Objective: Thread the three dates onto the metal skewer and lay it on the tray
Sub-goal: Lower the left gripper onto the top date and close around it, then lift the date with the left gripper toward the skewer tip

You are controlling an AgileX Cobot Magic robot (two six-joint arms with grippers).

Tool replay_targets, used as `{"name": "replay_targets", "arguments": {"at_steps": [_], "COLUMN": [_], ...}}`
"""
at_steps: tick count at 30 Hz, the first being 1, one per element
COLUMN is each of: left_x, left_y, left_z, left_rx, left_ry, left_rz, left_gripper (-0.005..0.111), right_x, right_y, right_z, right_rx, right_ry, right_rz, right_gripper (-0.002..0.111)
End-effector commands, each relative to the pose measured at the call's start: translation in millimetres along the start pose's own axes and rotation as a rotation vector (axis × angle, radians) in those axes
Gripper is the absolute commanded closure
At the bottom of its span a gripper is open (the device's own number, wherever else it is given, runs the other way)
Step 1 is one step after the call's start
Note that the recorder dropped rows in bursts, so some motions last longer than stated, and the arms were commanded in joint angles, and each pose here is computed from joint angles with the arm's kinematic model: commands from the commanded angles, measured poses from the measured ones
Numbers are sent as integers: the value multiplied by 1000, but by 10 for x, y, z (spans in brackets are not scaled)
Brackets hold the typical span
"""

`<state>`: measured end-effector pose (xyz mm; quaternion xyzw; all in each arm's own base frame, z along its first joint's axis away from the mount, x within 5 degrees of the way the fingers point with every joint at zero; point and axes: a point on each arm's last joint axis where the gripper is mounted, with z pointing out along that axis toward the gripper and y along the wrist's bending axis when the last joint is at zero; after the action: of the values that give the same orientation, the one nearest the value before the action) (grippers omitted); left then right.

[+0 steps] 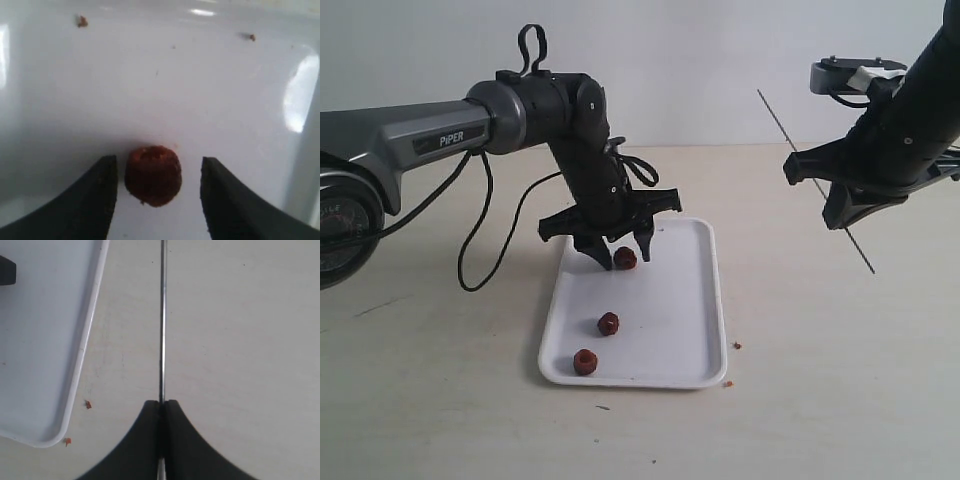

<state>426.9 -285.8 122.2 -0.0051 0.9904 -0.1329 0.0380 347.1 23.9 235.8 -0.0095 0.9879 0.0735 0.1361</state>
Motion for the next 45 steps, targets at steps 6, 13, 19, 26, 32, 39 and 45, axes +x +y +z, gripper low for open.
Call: {"name": "replay_targets", "arguments": {"at_steps": [6, 13, 19, 26, 32, 39, 45], "left_x": [-21, 8, 14, 32, 32, 6, -21], "left_y": [-9, 12, 18, 67, 74, 59, 44], "left_z": [57, 60, 60, 57, 57, 59, 60], "left_rx": [18, -4, -11, -65, -72, -56, -40], "left_ry": [-11, 20, 26, 47, 47, 18, -12], "left_rz": [-22, -19, -17, 4, 5, 5, 6], "left_gripper": [55, 60, 64, 64, 64, 64, 64], "right_x": [-32, -32, -32, -30, -23, -23, -23], "right_y": [-13, -13, -13, -12, -9, -9, -9], "right_z": [-39, -39, -39, -39, -39, -39, -39], "right_rx": [-1, -1, -1, -1, -5, -5, -5], "right_ry": [-31, -31, -31, -28, -21, -21, -21], "right_rz": [-6, -6, -6, -7, -4, -4, -11], "right_gripper": [108, 108, 108, 108, 108, 108, 108]}}
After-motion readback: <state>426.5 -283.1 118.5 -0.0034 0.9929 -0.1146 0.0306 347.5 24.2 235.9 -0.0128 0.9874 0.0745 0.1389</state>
